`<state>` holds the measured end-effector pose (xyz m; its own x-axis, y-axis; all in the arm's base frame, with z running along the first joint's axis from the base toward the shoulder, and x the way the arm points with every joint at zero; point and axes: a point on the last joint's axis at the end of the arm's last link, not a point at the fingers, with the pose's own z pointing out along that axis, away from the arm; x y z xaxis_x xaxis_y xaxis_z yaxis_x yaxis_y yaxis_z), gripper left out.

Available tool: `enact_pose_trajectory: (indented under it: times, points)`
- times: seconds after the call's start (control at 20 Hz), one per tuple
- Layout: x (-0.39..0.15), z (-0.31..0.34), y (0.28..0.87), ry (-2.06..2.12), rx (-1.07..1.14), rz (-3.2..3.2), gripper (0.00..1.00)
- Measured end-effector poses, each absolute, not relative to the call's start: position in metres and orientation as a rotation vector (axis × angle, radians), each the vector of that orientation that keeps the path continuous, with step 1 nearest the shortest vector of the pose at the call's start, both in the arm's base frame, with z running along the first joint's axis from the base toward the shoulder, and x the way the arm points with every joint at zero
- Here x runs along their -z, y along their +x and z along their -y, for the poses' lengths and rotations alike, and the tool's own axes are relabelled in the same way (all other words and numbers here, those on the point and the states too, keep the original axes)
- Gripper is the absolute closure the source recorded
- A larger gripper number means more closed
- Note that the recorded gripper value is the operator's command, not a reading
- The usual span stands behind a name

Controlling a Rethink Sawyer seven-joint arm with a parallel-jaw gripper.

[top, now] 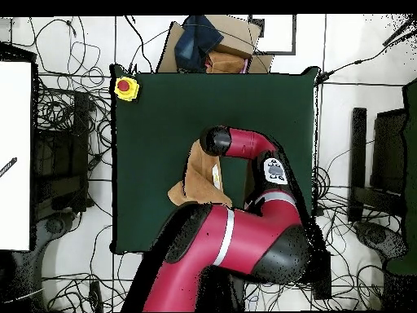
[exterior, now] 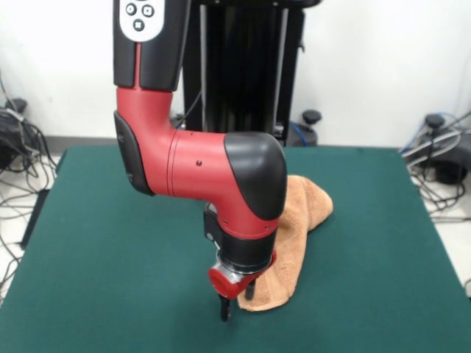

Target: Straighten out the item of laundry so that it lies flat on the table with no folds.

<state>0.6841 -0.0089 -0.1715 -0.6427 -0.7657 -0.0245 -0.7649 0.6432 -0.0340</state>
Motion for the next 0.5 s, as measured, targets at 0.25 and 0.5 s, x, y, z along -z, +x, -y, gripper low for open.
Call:
enact_pose_trajectory:
  times: [0.25,0.5]
  points:
    - [0.1716,0.0089,0.6840,-1.313,0.036,-2.813,0.00]
    - [0.1718,0.0087,0.6841,-1.313,0.038,-2.811,0.00]
